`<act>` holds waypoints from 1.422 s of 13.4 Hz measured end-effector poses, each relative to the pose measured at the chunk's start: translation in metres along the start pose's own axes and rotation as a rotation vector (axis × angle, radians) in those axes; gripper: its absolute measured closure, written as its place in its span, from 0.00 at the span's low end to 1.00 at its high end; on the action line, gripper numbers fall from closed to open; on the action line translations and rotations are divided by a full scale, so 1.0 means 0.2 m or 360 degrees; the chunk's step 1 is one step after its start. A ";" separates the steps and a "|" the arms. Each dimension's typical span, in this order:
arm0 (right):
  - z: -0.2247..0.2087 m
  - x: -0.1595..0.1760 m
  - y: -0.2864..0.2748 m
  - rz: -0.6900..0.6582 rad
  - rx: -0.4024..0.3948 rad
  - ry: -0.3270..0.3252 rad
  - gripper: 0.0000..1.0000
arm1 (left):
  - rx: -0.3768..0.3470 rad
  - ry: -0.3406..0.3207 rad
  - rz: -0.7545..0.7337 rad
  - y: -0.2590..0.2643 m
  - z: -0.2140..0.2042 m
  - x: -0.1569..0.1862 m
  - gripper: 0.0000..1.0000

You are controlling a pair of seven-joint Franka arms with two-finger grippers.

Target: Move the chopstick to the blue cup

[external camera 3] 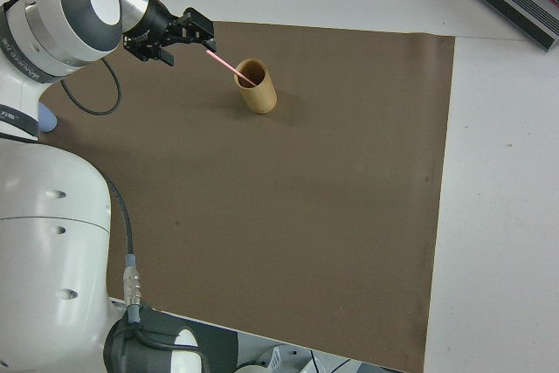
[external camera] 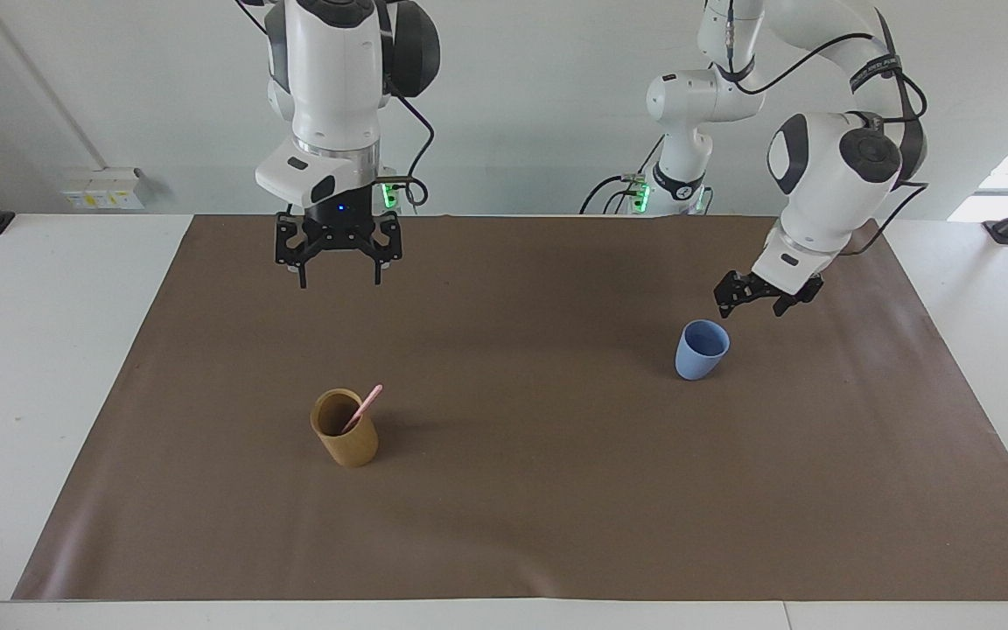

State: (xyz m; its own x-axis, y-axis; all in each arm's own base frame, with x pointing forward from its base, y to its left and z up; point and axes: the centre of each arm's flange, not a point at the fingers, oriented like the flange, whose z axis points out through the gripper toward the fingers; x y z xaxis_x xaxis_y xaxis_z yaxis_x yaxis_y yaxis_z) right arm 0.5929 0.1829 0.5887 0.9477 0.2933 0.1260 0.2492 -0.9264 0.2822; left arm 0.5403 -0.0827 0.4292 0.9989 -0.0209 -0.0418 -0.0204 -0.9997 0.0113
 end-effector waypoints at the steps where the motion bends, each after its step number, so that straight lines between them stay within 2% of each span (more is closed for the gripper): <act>1: 0.05 0.03 -0.06 -0.0045 -0.0064 0.0001 0.00 | 0.0000 0.0009 -0.0001 0.04 0.08 -0.02 0.00; 3: 0.15 0.06 -0.16 -0.0031 -0.0121 -0.0024 0.00 | -0.0003 0.0031 0.0002 0.08 0.21 -0.06 0.00; 6: 0.26 0.10 -0.21 -0.0008 -0.0159 -0.0044 0.00 | -0.0006 0.0030 -0.0003 0.07 0.30 -0.07 0.00; 8: 0.33 0.13 -0.22 0.0026 -0.0201 -0.0056 0.00 | -0.0007 0.0017 -0.0010 0.06 0.33 -0.06 0.22; 9: 0.38 0.15 -0.25 0.0041 -0.0202 -0.0067 0.00 | -0.0008 0.0019 -0.0015 0.06 0.33 -0.06 0.42; 13: 0.50 0.22 -0.31 0.0088 -0.0200 -0.0079 0.00 | -0.0017 0.0059 -0.0025 0.05 0.28 -0.01 0.93; 16: 0.55 0.27 -0.29 0.0132 -0.0199 -0.0073 0.08 | -0.0034 0.0093 -0.0077 0.08 0.15 0.09 0.96; 17: 0.57 0.28 -0.28 0.0136 -0.0200 -0.0078 0.08 | -0.0040 0.0102 -0.0118 0.13 0.07 0.12 0.96; 19: 0.61 0.29 -0.28 0.0136 -0.0197 -0.0070 0.30 | -0.0055 0.0121 -0.0186 0.35 -0.10 0.14 0.96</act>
State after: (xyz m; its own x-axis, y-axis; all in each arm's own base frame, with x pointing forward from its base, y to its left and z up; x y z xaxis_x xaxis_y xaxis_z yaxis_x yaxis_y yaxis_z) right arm 0.6585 0.2238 0.4643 0.9728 0.2016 0.1137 0.1435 -0.9107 0.3874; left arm 0.5668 -0.1532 0.4497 0.9947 0.0980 0.0307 0.0965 -0.9943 0.0451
